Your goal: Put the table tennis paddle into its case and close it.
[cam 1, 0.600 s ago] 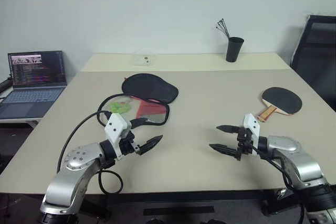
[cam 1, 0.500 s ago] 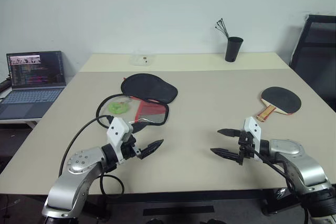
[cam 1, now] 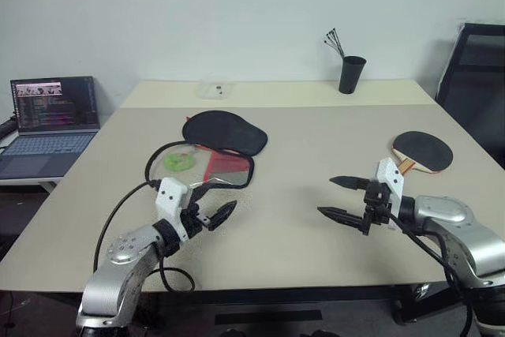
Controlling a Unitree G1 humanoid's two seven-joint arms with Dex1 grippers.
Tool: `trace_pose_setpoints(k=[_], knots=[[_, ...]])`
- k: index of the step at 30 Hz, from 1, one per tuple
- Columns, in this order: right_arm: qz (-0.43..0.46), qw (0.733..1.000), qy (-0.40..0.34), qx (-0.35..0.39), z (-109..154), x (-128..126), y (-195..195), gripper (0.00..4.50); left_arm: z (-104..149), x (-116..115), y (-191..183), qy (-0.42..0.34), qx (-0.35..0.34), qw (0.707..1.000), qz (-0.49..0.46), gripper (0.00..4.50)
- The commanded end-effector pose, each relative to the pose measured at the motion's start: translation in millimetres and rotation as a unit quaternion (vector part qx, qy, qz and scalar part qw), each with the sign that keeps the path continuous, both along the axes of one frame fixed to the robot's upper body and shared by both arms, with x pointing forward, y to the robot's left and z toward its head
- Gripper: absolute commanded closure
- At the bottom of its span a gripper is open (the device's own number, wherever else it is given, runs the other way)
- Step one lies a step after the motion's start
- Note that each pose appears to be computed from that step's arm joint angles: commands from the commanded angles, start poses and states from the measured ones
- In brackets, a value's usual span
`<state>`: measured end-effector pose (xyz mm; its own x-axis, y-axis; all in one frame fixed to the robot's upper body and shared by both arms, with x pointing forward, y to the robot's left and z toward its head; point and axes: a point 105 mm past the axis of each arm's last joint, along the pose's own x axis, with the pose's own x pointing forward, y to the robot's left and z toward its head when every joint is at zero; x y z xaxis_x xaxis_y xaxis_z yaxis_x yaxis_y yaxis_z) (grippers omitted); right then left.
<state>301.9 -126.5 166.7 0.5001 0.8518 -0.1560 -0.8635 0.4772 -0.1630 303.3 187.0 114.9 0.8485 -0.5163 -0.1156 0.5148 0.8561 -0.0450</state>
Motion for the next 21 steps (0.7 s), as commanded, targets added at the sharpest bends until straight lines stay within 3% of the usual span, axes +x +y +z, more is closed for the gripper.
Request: trace_pose_setpoints(k=[1, 8, 21], knots=[[0.021, 0.999, -0.033, 0.025, 21.1, 0.4, 12.1, 0.03, 6.2, -3.0, 8.5, 0.007, -0.013, 0.999, 0.032, 0.0], [0.038, 0.998, -0.043, 0.036, 29.4, -2.1, 21.4, 0.03, 5.0, 16.8, 11.1, 0.032, -0.05, 0.995, 0.078, 0.0], [0.023, 0.997, -0.053, 0.045, 25.0, 2.2, 24.2, 0.03, 22.4, 49.6, 13.8, -0.01, -0.003, 0.997, 0.082, 0.0]])
